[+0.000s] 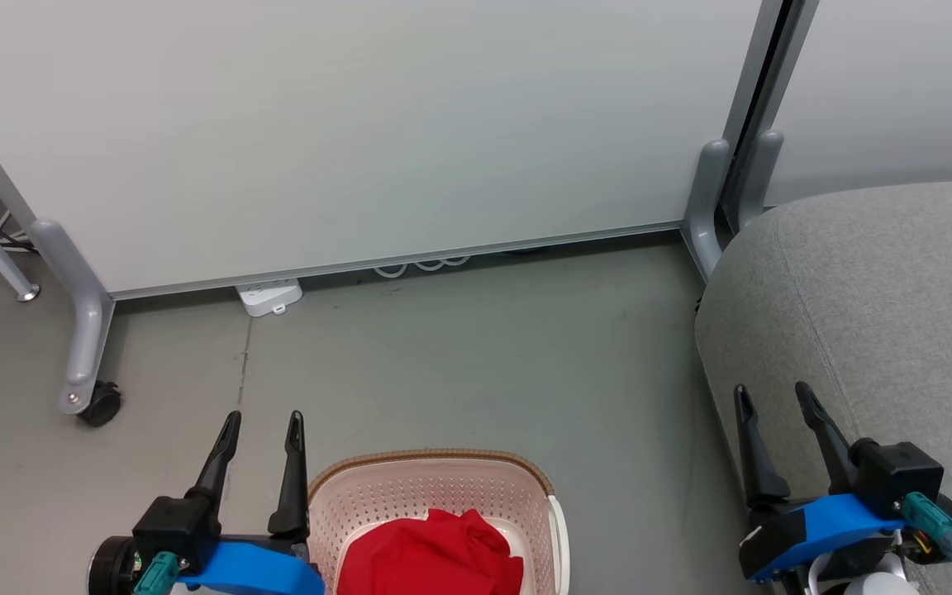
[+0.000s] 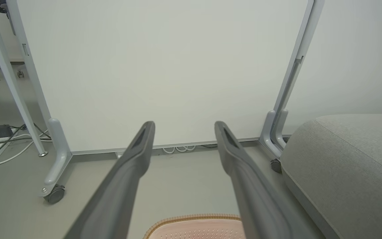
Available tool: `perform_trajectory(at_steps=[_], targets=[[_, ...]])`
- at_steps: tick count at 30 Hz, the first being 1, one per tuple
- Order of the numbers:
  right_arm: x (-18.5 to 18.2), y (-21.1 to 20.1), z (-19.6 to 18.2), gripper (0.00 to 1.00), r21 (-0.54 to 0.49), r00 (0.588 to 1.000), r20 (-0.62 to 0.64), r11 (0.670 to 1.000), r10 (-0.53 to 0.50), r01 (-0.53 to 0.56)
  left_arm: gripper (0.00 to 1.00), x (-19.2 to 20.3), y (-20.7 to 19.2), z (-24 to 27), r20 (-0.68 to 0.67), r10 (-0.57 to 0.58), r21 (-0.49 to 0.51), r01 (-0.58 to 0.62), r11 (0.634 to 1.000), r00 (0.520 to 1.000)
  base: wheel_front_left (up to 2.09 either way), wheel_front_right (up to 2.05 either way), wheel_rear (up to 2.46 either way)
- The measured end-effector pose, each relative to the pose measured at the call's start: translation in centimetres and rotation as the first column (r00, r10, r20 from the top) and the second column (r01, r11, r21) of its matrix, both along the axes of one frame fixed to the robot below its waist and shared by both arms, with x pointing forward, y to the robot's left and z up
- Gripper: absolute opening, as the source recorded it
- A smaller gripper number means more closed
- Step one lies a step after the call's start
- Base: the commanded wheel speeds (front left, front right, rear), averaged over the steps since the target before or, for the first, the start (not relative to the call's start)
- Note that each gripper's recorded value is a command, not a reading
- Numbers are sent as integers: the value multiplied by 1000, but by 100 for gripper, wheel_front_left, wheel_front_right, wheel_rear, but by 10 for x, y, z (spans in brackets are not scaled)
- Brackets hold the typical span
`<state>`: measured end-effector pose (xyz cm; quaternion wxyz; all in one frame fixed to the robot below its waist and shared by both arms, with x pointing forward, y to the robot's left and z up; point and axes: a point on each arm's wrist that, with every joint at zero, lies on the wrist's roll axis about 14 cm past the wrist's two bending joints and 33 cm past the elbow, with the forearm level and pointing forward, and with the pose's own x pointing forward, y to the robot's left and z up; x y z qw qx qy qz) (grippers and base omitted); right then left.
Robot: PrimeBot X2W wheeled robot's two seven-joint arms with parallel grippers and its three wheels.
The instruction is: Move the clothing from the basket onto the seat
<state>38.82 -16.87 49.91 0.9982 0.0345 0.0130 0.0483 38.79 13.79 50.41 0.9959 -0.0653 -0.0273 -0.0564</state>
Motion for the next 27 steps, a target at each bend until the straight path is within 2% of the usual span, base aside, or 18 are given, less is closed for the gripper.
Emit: perform_trajectory(at_steps=[6,27], targets=[[0,1,-1,100,-37,1000,2,999,5,-5,100,1,-3,2,14,-8,31,7,999,1000,0,0,0],[10,2,-1,100,-36,1000,7,999,10,-10,100,8,-6,-10,-18,-16,31,17,999,1000,0,0,0]])
